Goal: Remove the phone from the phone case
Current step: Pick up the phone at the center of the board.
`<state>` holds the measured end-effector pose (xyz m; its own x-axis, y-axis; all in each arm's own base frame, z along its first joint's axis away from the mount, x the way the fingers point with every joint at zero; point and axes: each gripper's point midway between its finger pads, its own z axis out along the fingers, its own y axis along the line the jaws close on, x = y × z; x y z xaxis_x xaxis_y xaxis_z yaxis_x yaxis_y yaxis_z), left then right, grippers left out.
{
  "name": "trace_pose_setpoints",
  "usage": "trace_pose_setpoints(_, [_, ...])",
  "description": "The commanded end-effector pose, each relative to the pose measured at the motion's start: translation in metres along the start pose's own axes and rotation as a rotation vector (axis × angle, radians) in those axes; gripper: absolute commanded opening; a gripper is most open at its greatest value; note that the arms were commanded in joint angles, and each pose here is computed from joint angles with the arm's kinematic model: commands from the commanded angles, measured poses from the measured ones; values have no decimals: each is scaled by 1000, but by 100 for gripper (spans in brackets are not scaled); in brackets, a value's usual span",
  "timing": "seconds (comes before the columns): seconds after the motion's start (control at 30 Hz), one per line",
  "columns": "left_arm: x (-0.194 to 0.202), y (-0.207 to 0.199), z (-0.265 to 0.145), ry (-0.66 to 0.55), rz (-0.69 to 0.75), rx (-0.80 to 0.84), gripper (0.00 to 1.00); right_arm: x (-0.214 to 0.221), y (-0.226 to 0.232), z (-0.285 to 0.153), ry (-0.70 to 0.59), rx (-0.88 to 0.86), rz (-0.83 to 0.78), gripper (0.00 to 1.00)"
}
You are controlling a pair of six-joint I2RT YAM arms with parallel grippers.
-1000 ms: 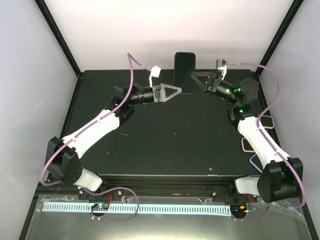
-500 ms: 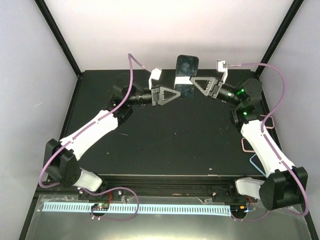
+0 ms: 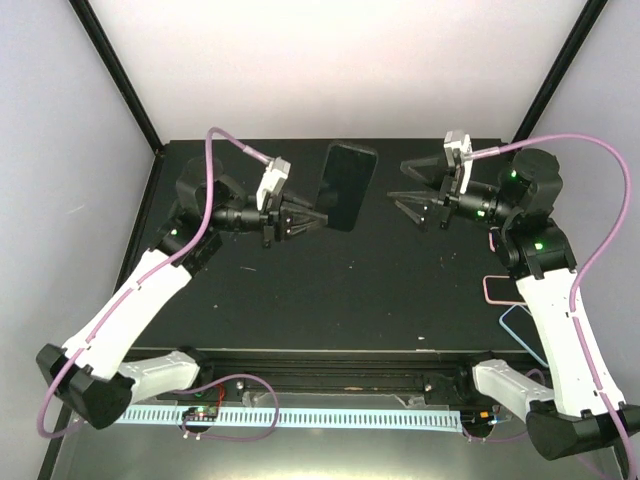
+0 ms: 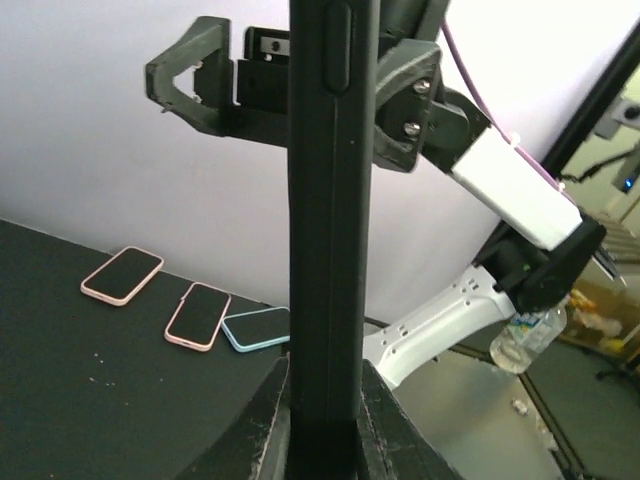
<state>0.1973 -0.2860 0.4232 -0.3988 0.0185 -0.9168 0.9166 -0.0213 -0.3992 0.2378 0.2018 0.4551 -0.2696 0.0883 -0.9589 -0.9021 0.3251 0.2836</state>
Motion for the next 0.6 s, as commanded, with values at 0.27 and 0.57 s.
trace_pose_setpoints(0.27, [56, -21, -18, 185, 124, 36, 2, 40, 31, -12, 190, -112, -34, 100])
trace_pose_setpoints(0.57, [68, -9, -15, 247, 127, 46, 2, 63, 28, 0, 239, -177, 99, 100])
